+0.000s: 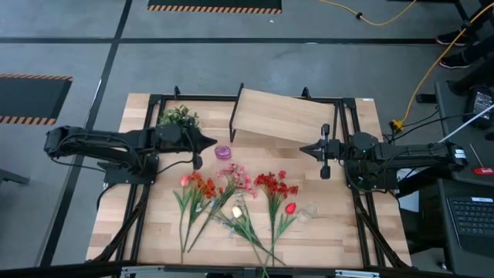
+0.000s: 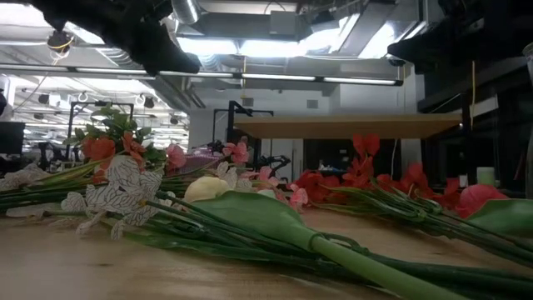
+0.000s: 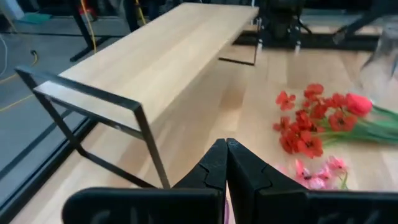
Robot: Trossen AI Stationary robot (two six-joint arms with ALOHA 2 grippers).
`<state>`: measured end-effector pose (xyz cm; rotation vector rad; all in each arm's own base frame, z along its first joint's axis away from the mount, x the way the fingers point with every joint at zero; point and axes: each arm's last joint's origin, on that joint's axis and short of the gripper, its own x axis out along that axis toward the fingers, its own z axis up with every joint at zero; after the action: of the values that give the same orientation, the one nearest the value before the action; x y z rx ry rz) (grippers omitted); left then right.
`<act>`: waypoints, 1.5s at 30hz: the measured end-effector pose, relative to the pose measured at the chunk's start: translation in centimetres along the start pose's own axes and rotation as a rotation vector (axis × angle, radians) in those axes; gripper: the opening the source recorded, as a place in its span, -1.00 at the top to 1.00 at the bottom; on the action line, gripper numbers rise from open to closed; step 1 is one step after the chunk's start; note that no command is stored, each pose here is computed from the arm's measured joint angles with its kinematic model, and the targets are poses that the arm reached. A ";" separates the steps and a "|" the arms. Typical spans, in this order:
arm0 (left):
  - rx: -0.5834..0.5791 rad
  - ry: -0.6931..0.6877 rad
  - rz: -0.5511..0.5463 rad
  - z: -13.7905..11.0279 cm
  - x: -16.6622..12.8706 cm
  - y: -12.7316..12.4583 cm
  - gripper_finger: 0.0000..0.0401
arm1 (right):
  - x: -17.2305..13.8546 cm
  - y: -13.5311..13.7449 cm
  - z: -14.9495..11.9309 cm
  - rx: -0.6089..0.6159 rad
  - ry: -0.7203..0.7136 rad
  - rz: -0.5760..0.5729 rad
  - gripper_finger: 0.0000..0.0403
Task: Pick and place flowers into a vace then onto a shelf
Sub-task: Put the pink flowers into the purple vase
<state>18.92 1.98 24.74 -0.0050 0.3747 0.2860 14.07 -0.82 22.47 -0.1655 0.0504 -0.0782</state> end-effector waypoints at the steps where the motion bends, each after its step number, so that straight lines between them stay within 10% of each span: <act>1: 0.009 0.013 -0.001 0.1 0.0 -0.3 0.99 | 0.0 0.0 0.0 0.000 0.000 -0.001 0.94; 24: 0.015 0.286 0.081 2.3 0.6 -7.4 0.99 | 0.0 -0.1 0.4 -0.022 -0.044 -0.010 0.94; 45: -0.245 0.660 0.055 3.7 2.6 -16.5 0.99 | 0.0 -0.1 0.3 -0.046 -0.035 -0.008 0.94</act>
<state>27.15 -12.94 26.49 -0.3368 0.9940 0.3809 14.08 -0.82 22.82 -0.2129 0.0166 -0.0824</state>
